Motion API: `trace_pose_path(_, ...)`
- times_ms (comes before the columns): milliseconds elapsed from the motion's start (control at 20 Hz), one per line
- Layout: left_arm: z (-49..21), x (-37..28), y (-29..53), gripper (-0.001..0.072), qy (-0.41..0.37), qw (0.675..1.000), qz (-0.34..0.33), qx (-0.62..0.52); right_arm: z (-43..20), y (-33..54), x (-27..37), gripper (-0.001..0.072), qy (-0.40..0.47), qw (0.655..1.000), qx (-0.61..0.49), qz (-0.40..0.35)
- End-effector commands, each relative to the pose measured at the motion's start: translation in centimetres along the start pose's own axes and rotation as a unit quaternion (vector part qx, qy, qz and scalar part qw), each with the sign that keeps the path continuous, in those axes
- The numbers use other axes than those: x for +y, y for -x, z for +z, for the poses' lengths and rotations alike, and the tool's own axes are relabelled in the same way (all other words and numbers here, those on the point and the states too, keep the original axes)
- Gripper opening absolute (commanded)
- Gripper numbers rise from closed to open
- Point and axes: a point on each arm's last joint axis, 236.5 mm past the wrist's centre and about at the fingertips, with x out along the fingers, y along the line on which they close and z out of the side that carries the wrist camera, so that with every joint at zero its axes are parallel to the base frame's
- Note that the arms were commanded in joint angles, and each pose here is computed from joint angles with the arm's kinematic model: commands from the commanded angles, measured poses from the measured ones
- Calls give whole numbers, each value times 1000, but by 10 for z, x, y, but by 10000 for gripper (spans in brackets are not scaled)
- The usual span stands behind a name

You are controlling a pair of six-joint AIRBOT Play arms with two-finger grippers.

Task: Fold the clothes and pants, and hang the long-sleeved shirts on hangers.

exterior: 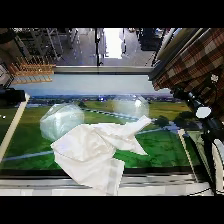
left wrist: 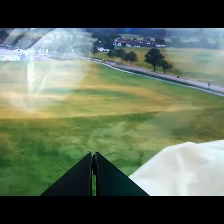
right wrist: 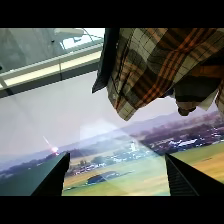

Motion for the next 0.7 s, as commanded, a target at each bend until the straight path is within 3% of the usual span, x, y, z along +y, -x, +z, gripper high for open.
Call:
trace_pose_path(0,8,-1,-1,10,0,1000,-1,-17,1,1,4,682,-22,1000,0,6)
trace_pose_path(150,5,-7,-6,23,2,1000,-12,-8,4,5,13,682,-112,993,4,22)
trace_pose_path(250,4,-25,-11,55,-4,999,-51,-3,6,8,20,699,-113,993,16,35)
trace_pose_path(300,4,-42,-11,281,-11,996,-88,-1,5,13,25,699,-112,992,35,47)
trace_pose_path(350,0,-52,-11,415,-5,994,-110,7,5,21,32,699,-112,990,54,62)
trace_pose_path(400,-7,-56,-11,450,-4,993,-118,23,3,30,40,694,-108,988,74,78)
trace_pose_path(450,-19,-57,-10,450,-8,991,-121,49,0,38,44,636,-91,988,93,86)
trace_pose_path(550,-47,-59,-7,631,-33,986,-129,104,-21,58,48,382,15,982,155,104)
trace_pose_path(650,-87,-72,-7,647,-65,968,-169,171,-59,89,51,365,68,953,257,147)
